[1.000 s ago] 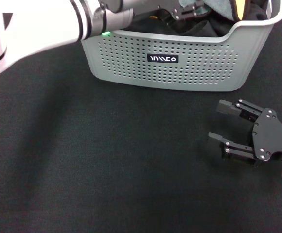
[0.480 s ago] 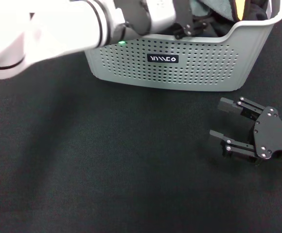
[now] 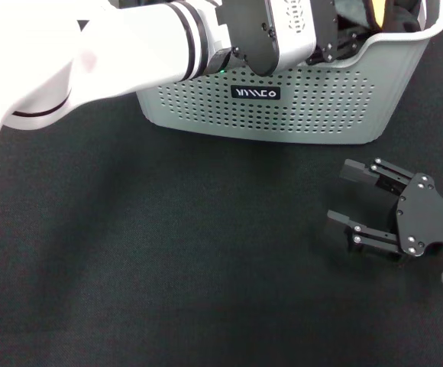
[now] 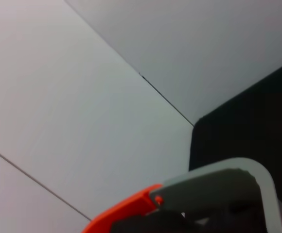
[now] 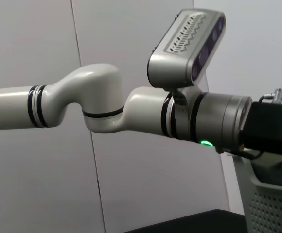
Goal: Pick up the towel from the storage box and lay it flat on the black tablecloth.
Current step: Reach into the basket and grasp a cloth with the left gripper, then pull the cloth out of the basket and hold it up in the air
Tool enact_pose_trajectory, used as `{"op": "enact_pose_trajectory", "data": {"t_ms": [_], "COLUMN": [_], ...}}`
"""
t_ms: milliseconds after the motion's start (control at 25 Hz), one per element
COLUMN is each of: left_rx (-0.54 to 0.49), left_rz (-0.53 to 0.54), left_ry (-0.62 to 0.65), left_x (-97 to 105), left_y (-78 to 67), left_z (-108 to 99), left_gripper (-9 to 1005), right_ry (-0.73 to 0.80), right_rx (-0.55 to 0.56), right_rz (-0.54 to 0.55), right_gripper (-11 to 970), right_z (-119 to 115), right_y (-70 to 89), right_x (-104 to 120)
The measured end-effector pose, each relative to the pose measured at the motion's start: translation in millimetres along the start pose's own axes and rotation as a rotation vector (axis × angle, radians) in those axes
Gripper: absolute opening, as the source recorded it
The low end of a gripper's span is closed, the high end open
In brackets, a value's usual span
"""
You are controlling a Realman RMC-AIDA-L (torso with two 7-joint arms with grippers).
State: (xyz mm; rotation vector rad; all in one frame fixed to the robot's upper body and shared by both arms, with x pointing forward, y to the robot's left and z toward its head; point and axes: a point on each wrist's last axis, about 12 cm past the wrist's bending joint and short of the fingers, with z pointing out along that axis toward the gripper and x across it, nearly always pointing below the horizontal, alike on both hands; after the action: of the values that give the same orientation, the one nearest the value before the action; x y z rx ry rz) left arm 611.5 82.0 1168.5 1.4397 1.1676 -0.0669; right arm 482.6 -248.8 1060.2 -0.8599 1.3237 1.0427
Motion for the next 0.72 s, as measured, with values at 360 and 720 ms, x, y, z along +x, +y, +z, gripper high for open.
{"op": "enact_pose_trajectory", "data": {"t_ms": [360,720], "left_rx": [-0.080,-0.212], "left_rz": [-0.059,-0.263], "left_ry": [-0.087,-0.197], "left_x": [-5,7], "left_y": [5.4,4.9], "left_z": [-8,-24], "left_gripper": [289,60], "right_ry": [-0.004,-0.001], "right_rx": [-0.012,-0.018], "right_rz": [0.003,0.005], "right_gripper": [771,771], "right_z": [0,0], "right_y": [2.3,3.9], "right_x": [0,1]}}
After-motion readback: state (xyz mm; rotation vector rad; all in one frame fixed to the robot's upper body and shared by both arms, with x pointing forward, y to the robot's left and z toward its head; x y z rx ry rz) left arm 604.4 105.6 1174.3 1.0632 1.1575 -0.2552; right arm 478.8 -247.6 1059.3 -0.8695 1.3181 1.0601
